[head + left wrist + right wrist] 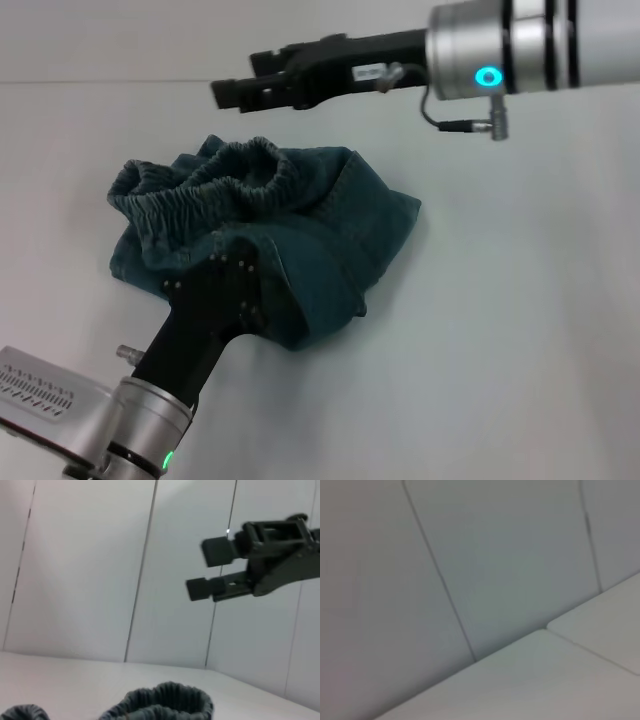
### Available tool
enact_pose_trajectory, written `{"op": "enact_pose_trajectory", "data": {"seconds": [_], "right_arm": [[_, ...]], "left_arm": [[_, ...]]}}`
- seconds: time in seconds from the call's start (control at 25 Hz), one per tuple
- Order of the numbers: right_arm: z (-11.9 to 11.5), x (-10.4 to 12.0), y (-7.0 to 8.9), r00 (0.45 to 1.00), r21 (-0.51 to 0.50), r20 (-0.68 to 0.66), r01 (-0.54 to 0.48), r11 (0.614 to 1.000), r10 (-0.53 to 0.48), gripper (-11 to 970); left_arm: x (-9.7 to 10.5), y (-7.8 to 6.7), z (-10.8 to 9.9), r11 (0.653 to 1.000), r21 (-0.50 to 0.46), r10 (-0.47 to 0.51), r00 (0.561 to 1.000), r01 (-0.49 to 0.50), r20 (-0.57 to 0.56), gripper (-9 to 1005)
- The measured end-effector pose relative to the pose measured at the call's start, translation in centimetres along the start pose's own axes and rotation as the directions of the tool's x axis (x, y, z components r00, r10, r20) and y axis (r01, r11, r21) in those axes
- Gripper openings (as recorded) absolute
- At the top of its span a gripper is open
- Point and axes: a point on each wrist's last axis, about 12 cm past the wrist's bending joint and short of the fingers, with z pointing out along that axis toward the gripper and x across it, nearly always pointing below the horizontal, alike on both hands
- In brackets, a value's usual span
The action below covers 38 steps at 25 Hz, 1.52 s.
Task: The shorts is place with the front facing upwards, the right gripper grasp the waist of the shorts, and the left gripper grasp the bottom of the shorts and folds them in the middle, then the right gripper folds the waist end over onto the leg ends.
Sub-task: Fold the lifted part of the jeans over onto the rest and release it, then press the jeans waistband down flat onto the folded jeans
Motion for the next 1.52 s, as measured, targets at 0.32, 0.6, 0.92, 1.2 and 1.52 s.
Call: {"op": "enact_pose_trajectory", "data": {"seconds": [0.32, 0.6, 0.92, 1.2, 1.52], "right_arm": [[-5.0, 4.4, -1.1, 0.994, 0.010, 0.097, -0.059, 0.998, 0.058, 861], [-7.1, 7.0, -0.3, 0.995, -0.070, 0.095, -0.029, 0.997, 0.036, 888], [-4.9, 8.6, -0.2, 0.997, -0.103, -0.070, -0.049, 0.993, 0.042, 888], [-1.0, 7.4, -1.9, 0.986, 0.026, -0.121, -0.113, 0.993, 0.116, 889], [2.8, 5.9, -2.2, 0.988, 0.106, -0.102, -0.107, 0.989, 0.118, 889]], "left_arm": [[0.6, 1.1, -2.1, 0.999, -0.001, 0.047, 0.999, -0.047, -0.019, 19], [0.9, 1.1, -2.7, 0.998, 0.008, 0.062, 0.997, -0.062, -0.038, 15], [0.6, 1.9, -2.8, 0.997, -0.021, 0.080, 0.997, -0.080, -0.009, 16], [0.0, 2.2, -2.5, 0.995, -0.018, 0.095, 0.995, -0.095, 0.036, 15], [-0.6, 2.1, -2.3, 0.995, -0.011, 0.099, 0.992, -0.098, 0.078, 16]]}}
